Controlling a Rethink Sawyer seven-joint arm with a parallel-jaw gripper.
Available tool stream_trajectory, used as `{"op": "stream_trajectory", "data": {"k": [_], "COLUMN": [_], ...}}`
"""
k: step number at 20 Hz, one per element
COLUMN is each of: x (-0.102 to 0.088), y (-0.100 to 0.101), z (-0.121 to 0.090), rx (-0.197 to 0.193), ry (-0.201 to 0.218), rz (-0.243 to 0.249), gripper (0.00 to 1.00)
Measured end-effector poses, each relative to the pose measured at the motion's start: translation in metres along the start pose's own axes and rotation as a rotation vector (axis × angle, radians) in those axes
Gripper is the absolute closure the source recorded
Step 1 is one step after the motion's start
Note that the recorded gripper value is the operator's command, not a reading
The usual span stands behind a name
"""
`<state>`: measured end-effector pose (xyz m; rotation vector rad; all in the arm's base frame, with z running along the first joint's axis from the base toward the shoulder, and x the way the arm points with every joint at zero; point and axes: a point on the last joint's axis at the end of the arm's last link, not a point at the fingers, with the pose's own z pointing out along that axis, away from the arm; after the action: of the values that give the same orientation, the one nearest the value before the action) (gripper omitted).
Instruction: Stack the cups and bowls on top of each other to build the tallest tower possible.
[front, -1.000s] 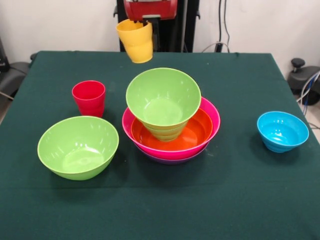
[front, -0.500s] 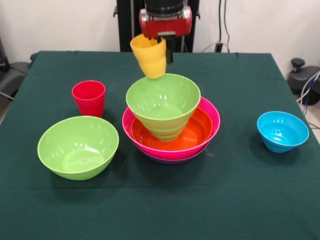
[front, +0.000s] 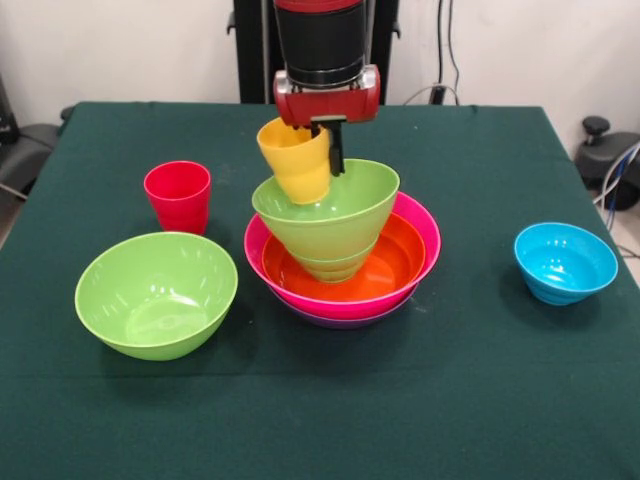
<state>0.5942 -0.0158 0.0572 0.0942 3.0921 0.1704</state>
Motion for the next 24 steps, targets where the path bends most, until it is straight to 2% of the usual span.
{"op": "stream_trajectory", "data": {"k": [7,10,18,24], "x": [-0.006,-0.013,-0.035,-0.042], "y": [-0.003,-0.003,0.009,0.026], "z": [-0.005,-0.018,-0.075,-0.090], "rx": [-0.001,0.001,0.024,0.024], "ry": [-0.010,-0.029,-0.088,-0.103], "rz": [0.018,0.032,0.060,0.054], "gripper": [1.00,1.00,1.00,1.00]}}
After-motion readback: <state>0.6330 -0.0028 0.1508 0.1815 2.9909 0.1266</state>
